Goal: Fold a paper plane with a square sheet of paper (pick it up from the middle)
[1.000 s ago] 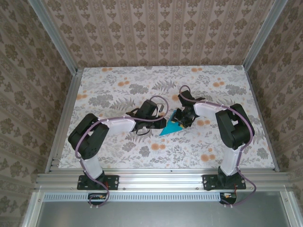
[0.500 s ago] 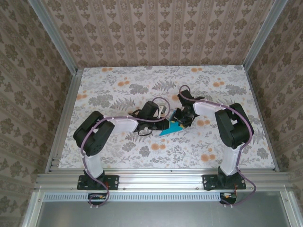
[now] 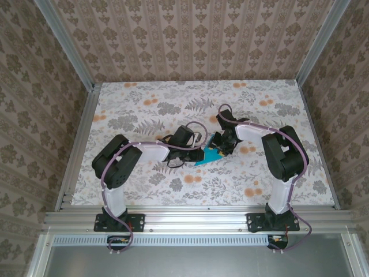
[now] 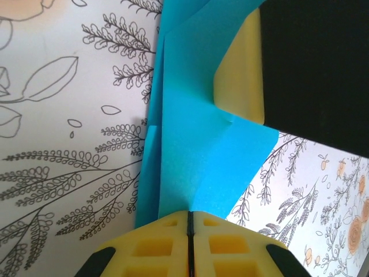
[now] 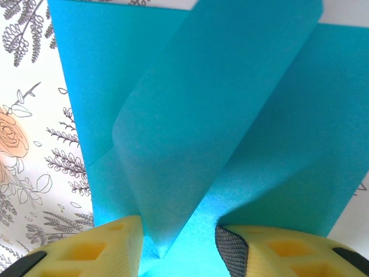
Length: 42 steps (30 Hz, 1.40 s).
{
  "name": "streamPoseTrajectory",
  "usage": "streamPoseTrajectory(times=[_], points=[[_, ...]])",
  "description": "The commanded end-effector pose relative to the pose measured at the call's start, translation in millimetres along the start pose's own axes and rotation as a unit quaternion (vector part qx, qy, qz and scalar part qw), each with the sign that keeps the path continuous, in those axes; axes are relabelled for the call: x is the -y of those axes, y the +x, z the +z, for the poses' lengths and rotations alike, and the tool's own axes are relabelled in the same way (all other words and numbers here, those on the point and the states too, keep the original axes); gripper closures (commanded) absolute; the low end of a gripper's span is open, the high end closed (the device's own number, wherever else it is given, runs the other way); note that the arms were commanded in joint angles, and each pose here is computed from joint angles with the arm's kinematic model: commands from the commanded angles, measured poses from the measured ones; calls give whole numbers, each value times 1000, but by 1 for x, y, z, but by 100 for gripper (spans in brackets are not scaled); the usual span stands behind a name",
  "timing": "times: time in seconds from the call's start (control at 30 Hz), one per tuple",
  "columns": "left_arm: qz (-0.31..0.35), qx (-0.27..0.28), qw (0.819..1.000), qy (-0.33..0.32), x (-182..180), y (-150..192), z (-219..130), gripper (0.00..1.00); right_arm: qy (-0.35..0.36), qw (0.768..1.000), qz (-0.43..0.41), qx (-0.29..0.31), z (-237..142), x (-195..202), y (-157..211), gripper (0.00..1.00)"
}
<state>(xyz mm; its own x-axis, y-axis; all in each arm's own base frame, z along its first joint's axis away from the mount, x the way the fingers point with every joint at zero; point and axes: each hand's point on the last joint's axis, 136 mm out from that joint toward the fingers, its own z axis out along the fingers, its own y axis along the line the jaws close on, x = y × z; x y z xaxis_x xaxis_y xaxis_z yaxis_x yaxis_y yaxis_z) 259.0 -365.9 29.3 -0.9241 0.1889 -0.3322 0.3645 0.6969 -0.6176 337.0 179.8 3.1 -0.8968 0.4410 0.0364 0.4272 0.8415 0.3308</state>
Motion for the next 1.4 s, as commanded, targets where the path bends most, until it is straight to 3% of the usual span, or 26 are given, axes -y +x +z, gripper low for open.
streamPoseTrajectory(times=[0.0, 0.53, 0.7, 0.93, 1.17, 1.3, 1.37], points=[[6, -12, 1000, -22, -8, 4, 6, 90, 207, 977, 37, -27, 53, 119, 22, 53], [12, -31, 997, -72, -24, 15, 8, 96, 203, 978, 37, -27, 53, 117, 22, 53], [6, -42, 995, -90, -32, 22, 8, 98, 168, 984, 41, -34, 49, 102, 20, 52], [0, -55, 994, -98, -38, 30, 9, 100, 22, 1000, -6, 19, 2, 29, -9, 49], [-2, -68, 993, -100, -39, 33, 14, 100, -114, 988, -69, 73, -58, -19, -17, 47], [-4, -70, 992, -103, -40, 33, 14, 100, -186, 972, -113, 88, -76, -36, -6, 53], [-3, -71, 992, -105, -41, 34, 14, 100, -214, 967, -121, 75, -73, -41, 2, 60]])
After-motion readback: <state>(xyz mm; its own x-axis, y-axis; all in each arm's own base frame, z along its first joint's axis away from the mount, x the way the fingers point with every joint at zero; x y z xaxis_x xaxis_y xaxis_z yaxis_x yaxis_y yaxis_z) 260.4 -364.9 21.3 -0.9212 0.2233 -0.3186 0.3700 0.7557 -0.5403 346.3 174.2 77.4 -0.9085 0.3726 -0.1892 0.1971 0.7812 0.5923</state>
